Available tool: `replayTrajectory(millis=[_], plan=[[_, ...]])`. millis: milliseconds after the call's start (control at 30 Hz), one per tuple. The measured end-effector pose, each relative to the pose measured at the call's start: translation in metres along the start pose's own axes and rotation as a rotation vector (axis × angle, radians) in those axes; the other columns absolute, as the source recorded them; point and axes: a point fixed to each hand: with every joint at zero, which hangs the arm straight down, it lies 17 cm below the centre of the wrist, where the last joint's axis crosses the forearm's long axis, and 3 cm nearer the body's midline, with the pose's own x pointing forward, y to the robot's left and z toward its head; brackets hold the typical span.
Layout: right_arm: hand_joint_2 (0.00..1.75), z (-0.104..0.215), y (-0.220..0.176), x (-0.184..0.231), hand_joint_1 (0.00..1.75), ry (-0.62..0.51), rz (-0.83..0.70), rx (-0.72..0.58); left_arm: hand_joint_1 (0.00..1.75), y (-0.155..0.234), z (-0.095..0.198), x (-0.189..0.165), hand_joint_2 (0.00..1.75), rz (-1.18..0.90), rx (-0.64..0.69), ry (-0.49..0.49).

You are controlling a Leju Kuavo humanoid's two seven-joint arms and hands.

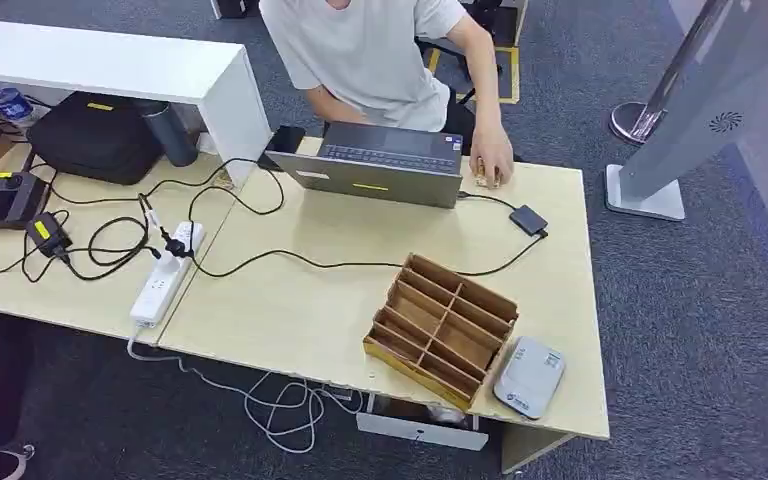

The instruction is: Pass the card to the sensor for recognition and then transmit it.

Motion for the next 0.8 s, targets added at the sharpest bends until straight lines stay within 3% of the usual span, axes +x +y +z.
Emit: replayTrajectory(millis=[200, 367, 500, 567, 800], plan=[[1.75, 0.038, 0.072, -0.1, 0.0, 0.173, 0.015, 0.282, 0.0, 0.001, 0.0, -0.002, 1.75, 0.017, 0.004, 0.018], [1.75, 0.104, 0.151, -0.147, 0.0, 0.267, -0.01, 0.514, 0.0, 0.002, 0.0, -0.002, 1.75, 0.032, 0.013, 0.025], [1.75, 0.179, 0.218, -0.159, 0.0, 0.323, -0.042, 0.665, 0.0, 0.003, -0.001, -0.002, 1.75, 0.04, 0.02, 0.027], [1.75, 0.195, 0.23, -0.157, 0.0, 0.328, -0.057, 0.696, 0.0, 0.003, -0.001, -0.002, 1.75, 0.04, 0.021, 0.028], [1.75, 0.366, 0.324, -0.114, 0.0, 0.406, -0.186, 1.028, 0.0, 0.004, -0.001, -0.001, 1.75, 0.03, 0.03, 0.032]])
